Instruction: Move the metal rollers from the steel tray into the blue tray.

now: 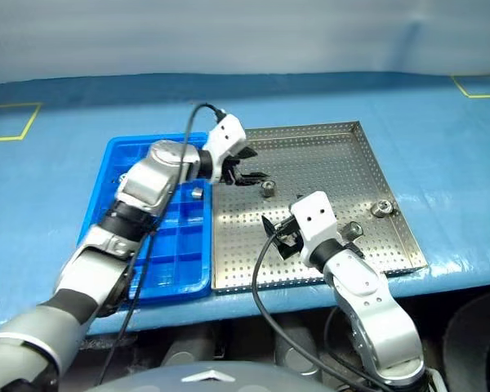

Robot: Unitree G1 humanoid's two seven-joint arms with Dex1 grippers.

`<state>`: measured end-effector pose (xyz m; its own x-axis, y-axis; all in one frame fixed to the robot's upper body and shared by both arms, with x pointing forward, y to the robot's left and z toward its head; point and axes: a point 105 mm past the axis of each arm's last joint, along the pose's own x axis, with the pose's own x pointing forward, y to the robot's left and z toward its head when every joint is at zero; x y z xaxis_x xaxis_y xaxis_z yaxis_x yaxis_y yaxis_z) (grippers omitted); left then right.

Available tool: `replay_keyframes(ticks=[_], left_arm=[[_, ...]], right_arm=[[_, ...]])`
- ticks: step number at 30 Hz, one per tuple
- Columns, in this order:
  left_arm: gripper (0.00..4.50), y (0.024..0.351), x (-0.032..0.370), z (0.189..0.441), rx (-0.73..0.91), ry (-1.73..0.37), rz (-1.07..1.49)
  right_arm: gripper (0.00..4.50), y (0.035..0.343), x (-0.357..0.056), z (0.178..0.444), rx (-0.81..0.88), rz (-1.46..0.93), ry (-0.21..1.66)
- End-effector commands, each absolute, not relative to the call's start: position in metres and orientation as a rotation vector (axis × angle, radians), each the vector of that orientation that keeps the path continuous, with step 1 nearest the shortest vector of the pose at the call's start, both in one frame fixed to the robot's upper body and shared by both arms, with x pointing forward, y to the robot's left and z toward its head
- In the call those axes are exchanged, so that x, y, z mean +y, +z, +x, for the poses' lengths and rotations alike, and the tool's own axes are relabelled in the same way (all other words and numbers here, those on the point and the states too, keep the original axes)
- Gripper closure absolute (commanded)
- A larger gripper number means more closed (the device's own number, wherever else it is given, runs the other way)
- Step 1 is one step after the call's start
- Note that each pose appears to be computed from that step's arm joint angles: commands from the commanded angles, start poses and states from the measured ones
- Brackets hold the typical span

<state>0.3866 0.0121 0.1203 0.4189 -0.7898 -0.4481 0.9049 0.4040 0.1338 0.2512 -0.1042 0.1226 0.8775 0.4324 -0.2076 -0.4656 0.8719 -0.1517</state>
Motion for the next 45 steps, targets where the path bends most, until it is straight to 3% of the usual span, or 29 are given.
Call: replay_keyframes(ticks=[1,6,15,18,22,32,38,43,45], left_arm=[[0.85,0.119,0.010,0.400,0.338,-1.044,0.403],[0.85,0.099,0.013,0.412,0.378,-0.951,0.406],[0.85,0.073,0.012,0.406,0.470,-0.943,0.303],[1.48,0.069,0.013,0.406,0.486,-0.931,0.275],[2.75,0.069,0.014,0.407,0.483,-0.906,0.218],[2.83,0.107,0.036,0.410,0.324,-0.885,0.150],[2.83,0.159,0.089,0.377,0.144,-0.848,0.189],[2.83,0.176,0.134,0.347,0.107,-0.743,0.294],[2.83,0.178,0.160,0.321,0.130,-0.708,0.360]], right_arm=[[0.00,0.135,-0.102,0.247,0.114,-0.197,0.455],[0.00,0.135,-0.102,0.246,0.111,-0.192,0.441],[0.00,0.138,-0.103,0.248,0.099,-0.197,0.431],[0.00,0.138,-0.103,0.248,0.098,-0.198,0.430],[0.00,0.138,-0.103,0.248,0.098,-0.197,0.429],[0.00,0.138,-0.098,0.249,0.099,-0.194,0.449],[0.00,0.137,-0.080,0.251,0.103,-0.182,0.547],[0.00,0.136,-0.062,0.256,0.104,-0.181,0.639],[0.00,0.136,-0.048,0.260,0.099,-0.183,0.708]])
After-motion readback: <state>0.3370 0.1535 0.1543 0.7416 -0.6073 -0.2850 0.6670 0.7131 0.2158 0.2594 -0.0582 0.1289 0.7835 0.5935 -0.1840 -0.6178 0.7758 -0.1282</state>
